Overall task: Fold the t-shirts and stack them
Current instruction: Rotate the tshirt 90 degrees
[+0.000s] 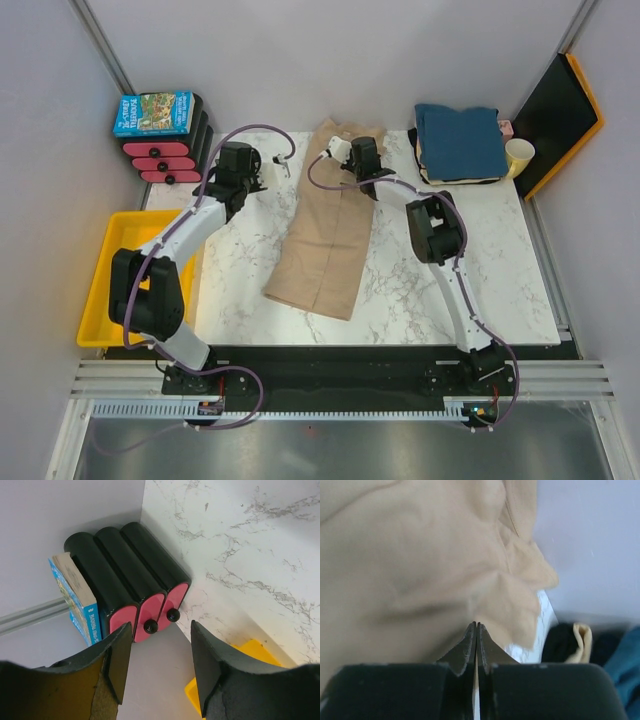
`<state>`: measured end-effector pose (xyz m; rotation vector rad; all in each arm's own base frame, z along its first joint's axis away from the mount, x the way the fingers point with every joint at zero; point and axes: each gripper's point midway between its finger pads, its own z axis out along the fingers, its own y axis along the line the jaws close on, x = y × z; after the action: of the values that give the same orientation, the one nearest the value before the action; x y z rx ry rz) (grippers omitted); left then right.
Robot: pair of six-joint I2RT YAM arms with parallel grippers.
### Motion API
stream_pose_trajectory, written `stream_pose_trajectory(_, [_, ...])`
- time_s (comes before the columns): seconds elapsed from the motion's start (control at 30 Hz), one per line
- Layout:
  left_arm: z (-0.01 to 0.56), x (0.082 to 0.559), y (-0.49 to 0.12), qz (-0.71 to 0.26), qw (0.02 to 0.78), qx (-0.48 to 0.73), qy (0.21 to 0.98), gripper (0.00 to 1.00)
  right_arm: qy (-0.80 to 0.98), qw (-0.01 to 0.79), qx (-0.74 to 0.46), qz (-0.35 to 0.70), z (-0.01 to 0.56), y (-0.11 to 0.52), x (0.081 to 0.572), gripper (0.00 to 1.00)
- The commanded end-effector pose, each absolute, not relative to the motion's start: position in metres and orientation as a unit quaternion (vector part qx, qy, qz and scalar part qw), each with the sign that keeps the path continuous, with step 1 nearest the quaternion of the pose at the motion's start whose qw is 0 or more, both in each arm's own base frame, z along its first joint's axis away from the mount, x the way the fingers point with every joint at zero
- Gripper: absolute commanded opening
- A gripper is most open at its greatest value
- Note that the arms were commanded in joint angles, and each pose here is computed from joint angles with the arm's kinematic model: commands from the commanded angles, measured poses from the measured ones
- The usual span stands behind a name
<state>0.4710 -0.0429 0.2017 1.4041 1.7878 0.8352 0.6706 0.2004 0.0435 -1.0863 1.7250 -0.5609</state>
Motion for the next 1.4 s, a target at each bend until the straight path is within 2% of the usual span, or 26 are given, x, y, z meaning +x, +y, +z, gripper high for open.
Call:
stream_pose_trajectory(0.0, [0.239, 0.469, -0.038, 0.343, 0.415, 0.484, 0.690, 0.58, 0.688, 0.593, -0.336, -0.249, 0.193, 0.189, 0.652, 0.06])
stream_pose_trajectory(0.03, [0.242, 0.470, -0.039, 0.346, 0.422, 0.480, 0.687, 0.58, 0.682, 0.607, -0.324, -0.247, 0.226, 0.186, 0.642, 0.06])
stream_pose_trajectory(0.17, [0.250, 0.472, -0.031, 0.361, 0.444, 0.447, 0.687, 0.59, 0.707, 0.581, -0.365, -0.168, 0.230, 0.202, 0.606, 0.06])
stream_pose_trajectory(0.37, [0.251, 0.470, 0.019, 0.366, 0.444, 0.330, 0.749, 0.64, 0.728, 0.394, -0.554, 0.096, 0.137, 0.266, 0.491, 0.04])
stream_pose_trajectory(0.47, [0.244, 0.461, 0.038, 0.365, 0.431, 0.301, 0.769, 0.66, 0.718, 0.319, -0.596, 0.165, 0.110, 0.282, 0.444, 0.02])
stream_pose_trajectory(0.7, [0.252, 0.446, 0.061, 0.367, 0.429, 0.271, 0.780, 0.74, 0.693, 0.269, -0.637, 0.205, 0.087, 0.303, 0.406, 0.01])
stream_pose_trajectory(1.07, [0.248, 0.443, 0.059, 0.356, 0.421, 0.288, 0.783, 0.75, 0.657, 0.190, -0.694, 0.224, 0.052, 0.330, 0.361, 0.01])
stream_pose_trajectory(1.37, [0.245, 0.455, 0.047, 0.336, 0.430, 0.317, 0.776, 0.75, 0.633, 0.121, -0.735, 0.209, 0.021, 0.327, 0.324, 0.00])
